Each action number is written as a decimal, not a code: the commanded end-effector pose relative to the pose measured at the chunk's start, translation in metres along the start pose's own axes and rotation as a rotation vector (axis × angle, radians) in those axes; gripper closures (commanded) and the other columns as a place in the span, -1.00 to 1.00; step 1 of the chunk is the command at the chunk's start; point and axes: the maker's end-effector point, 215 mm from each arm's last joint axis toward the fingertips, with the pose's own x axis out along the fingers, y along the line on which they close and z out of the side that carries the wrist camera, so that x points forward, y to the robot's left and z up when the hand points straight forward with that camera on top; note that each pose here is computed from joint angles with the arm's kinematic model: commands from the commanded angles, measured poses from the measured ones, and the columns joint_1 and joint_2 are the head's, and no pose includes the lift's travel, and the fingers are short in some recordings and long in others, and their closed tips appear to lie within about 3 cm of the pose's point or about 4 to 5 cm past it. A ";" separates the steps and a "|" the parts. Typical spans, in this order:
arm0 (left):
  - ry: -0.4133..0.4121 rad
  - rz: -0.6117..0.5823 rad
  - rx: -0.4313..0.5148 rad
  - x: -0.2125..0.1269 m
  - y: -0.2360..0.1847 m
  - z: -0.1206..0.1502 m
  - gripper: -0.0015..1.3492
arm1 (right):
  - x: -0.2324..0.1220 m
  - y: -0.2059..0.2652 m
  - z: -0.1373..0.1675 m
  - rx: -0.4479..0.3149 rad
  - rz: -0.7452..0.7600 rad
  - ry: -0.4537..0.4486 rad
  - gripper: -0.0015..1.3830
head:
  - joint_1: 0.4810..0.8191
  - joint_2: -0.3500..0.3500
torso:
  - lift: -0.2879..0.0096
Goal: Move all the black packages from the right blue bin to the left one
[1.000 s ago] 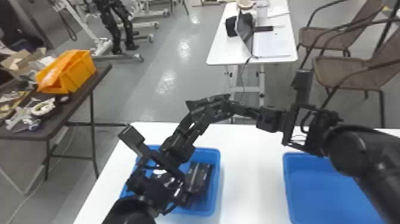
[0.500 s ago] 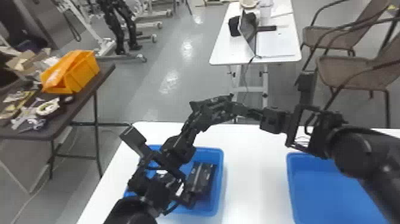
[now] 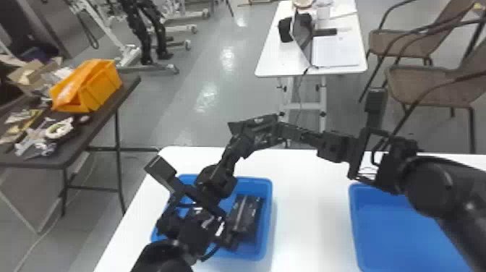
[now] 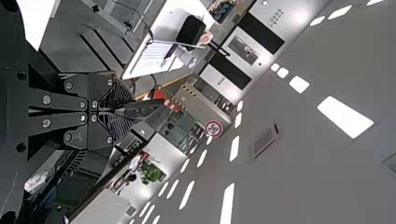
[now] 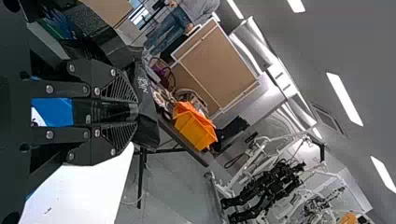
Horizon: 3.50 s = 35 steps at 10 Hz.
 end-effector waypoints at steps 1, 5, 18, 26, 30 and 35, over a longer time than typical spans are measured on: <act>-0.004 0.035 0.079 -0.008 0.016 0.009 0.82 | -0.018 -0.017 0.008 -0.047 -0.058 -0.018 -0.65 | 0.22 0.76 | 0.65; 0.170 0.249 0.572 -0.078 0.097 -0.001 0.82 | -0.122 -0.085 0.014 -0.094 -0.340 -0.101 -0.66 | 0.27 0.67 | 0.65; -0.022 0.093 0.701 -0.063 0.027 0.057 -0.88 | -0.285 -0.075 -0.018 -0.455 -0.787 -0.222 -0.64 | 0.27 0.18 | 0.65; 0.121 0.235 0.769 -0.179 0.057 -0.004 -0.88 | -0.374 -0.036 -0.142 -0.514 -0.935 0.077 -0.64 | 0.27 0.27 | 0.65; 0.101 0.228 0.763 -0.167 0.054 0.000 -0.89 | -0.373 -0.039 -0.139 -0.526 -0.937 0.083 -0.64 | 0.27 0.22 | 0.65; 0.091 0.223 0.763 -0.162 0.052 0.002 -0.89 | -0.371 -0.040 -0.138 -0.532 -0.933 0.089 -0.64 | 0.27 0.22 | 0.65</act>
